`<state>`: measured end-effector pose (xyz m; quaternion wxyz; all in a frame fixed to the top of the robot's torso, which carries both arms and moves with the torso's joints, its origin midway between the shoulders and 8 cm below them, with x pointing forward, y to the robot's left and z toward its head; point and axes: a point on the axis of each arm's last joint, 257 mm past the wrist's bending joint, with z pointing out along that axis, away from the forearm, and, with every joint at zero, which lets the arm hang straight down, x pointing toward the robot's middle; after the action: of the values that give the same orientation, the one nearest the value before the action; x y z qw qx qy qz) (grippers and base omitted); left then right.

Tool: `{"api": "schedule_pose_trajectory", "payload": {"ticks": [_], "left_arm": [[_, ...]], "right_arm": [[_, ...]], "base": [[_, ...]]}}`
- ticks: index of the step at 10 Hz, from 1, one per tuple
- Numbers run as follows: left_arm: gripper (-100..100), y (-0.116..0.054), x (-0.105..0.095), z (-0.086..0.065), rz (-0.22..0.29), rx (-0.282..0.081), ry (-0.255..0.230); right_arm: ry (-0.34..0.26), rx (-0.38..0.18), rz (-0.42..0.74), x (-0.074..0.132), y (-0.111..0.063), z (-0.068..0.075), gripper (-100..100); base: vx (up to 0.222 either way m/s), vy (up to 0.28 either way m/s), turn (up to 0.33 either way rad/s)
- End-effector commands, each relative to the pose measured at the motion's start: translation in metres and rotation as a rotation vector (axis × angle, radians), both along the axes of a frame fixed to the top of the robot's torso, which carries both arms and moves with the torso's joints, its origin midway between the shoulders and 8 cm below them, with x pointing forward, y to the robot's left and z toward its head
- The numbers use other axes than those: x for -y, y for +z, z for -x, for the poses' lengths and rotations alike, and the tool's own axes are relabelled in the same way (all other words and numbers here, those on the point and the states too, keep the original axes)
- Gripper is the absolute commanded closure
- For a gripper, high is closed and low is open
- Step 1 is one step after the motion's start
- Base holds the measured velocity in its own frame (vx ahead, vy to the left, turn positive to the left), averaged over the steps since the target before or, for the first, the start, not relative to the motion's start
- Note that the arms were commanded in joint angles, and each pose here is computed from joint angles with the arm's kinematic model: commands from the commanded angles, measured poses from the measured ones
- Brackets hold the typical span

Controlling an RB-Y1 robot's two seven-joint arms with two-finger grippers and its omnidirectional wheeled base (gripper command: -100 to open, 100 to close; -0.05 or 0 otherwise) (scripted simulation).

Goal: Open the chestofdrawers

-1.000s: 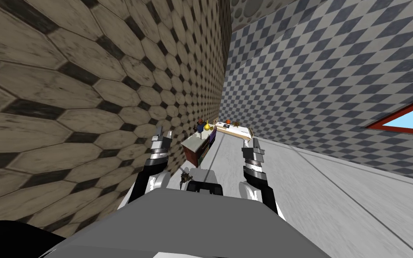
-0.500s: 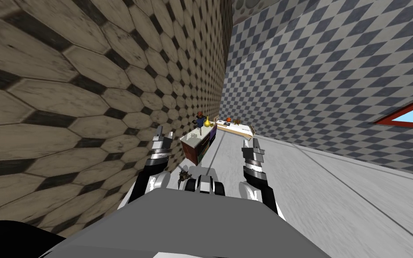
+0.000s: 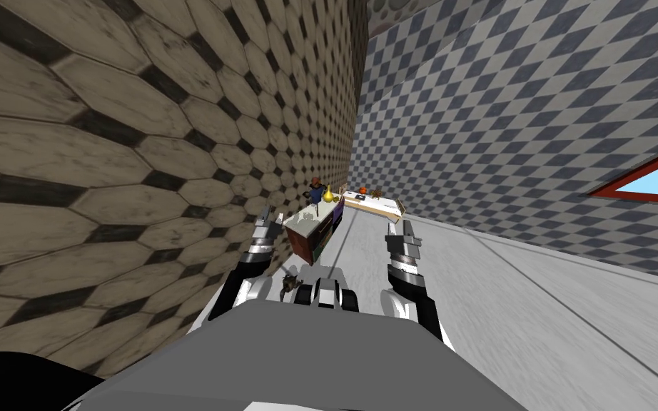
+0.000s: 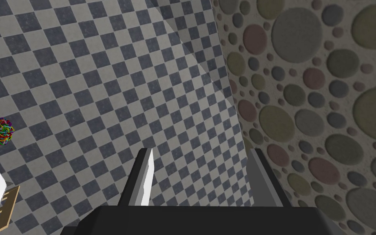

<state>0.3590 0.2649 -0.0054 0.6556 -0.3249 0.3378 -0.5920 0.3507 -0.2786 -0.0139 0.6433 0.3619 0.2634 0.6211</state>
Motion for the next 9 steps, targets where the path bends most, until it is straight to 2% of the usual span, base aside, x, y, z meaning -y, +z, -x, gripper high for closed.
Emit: {"api": "schedule_pose_trajectory", "payload": {"ticks": [1,3,4,9], "left_arm": [[-100,-0.029,0.012,-0.011,0.013,-0.065,-0.066],[-100,-0.054,0.022,-0.018,0.032,-0.124,-0.118],[-100,-0.054,0.022,-0.018,0.032,-0.124,-0.118],[-100,-0.13,0.05,-0.03,0.09,-0.301,-0.243]], "right_arm": [[0.0,0.0,0.0,0.0,0.0,0.0,0],[0.0,0.0,0.0,0.0,0.0,0.0,0],[0.0,0.0,0.0,0.0,0.0,0.0,0],[0.0,0.0,0.0,0.0,0.0,0.0,0]], "base": [[0.08,-0.056,-0.046],[0.103,-0.045,-0.055],[0.09,-0.022,-0.016],[0.109,-0.047,-0.055]]}}
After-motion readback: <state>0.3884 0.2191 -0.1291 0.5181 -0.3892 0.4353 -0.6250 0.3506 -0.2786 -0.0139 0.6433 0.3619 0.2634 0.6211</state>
